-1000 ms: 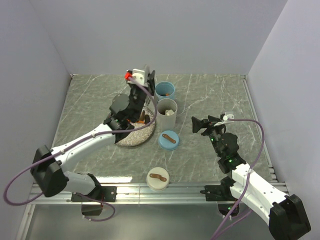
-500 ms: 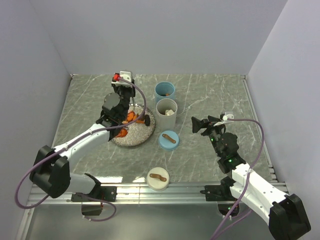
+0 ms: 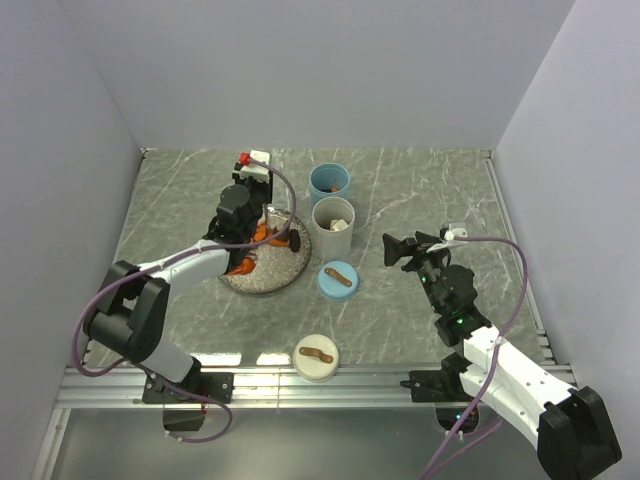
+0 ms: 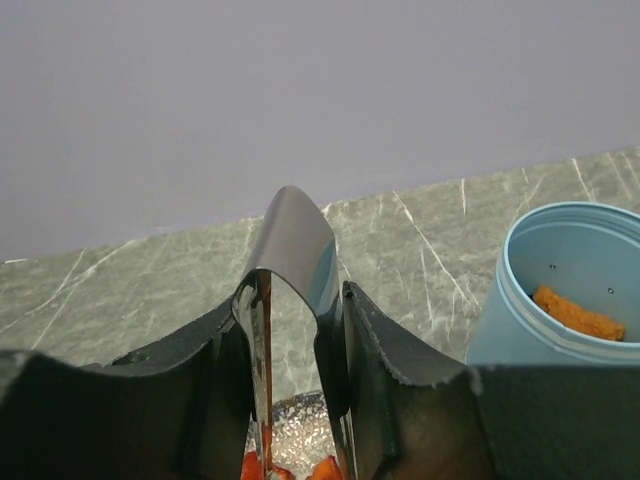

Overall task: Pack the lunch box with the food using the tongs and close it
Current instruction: Pick up the food using the clamp

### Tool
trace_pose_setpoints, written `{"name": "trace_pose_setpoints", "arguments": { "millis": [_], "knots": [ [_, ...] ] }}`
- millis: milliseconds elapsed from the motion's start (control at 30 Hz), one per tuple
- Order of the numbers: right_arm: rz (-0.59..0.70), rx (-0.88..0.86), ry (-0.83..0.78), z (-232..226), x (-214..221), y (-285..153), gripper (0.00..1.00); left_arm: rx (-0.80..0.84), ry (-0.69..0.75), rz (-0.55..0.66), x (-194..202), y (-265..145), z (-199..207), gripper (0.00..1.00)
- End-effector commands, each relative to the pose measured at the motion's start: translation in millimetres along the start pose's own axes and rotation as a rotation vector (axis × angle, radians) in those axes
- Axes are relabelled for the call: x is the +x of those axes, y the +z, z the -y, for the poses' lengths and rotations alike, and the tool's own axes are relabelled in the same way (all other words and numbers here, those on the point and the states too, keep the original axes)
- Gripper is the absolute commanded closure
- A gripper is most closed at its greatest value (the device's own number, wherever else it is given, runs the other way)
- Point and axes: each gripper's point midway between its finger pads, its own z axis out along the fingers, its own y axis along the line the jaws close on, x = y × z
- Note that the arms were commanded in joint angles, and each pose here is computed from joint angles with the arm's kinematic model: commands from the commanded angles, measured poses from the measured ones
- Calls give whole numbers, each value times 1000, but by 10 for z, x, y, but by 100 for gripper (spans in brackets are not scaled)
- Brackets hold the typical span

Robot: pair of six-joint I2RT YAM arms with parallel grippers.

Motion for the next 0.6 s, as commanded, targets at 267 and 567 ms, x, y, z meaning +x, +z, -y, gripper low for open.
{"name": "trace_pose_setpoints", "arguments": {
  "millis": [267,567],
  "knots": [
    [56,-12,5,-47,-192,43,2,51,-62,32,44,49,81,65],
    [57,-7,5,-37,-190,37,2,57,-82,43,-54,6,71,83]
  ]
}}
